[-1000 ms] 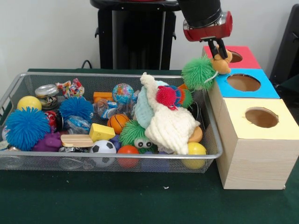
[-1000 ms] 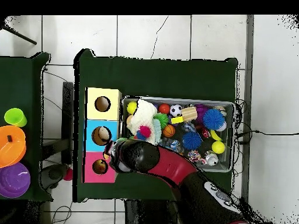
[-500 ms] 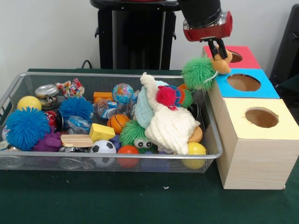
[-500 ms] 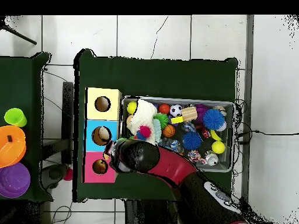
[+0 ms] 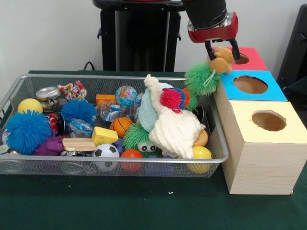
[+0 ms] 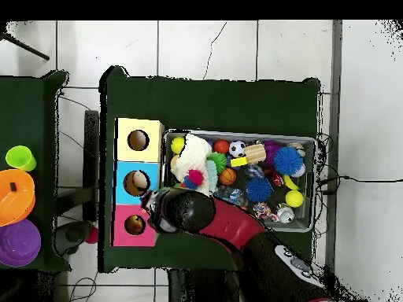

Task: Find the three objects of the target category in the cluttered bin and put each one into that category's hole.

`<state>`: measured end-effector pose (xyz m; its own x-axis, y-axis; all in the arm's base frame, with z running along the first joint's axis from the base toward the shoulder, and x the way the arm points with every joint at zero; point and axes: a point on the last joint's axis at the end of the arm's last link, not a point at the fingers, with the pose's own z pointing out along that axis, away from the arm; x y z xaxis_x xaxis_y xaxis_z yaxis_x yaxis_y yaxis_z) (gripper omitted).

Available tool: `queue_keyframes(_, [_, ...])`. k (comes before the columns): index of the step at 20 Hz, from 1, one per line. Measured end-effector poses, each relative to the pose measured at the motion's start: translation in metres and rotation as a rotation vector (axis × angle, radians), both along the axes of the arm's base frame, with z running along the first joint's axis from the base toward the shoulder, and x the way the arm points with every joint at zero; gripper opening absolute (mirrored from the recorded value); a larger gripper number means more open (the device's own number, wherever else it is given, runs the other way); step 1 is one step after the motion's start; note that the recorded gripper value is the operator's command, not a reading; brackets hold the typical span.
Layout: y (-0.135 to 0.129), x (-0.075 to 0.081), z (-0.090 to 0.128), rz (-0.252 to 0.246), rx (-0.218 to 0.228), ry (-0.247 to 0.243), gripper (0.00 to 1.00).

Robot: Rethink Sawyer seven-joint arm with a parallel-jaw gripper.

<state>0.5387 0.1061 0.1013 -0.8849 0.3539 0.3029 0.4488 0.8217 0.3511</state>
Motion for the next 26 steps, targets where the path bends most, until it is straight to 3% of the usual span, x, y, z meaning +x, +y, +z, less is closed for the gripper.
queue_keyframes(9, [0.0, -0.005, -0.008, -0.004, 0.007, 0.021, 1.0])
queue_keyframes(10, [0.0, -0.005, -0.008, -0.005, 0.007, 0.022, 0.0])
queue_keyframes(26, [-0.007, -0.01, -0.008, -0.008, -0.01, 0.044, 0.0])
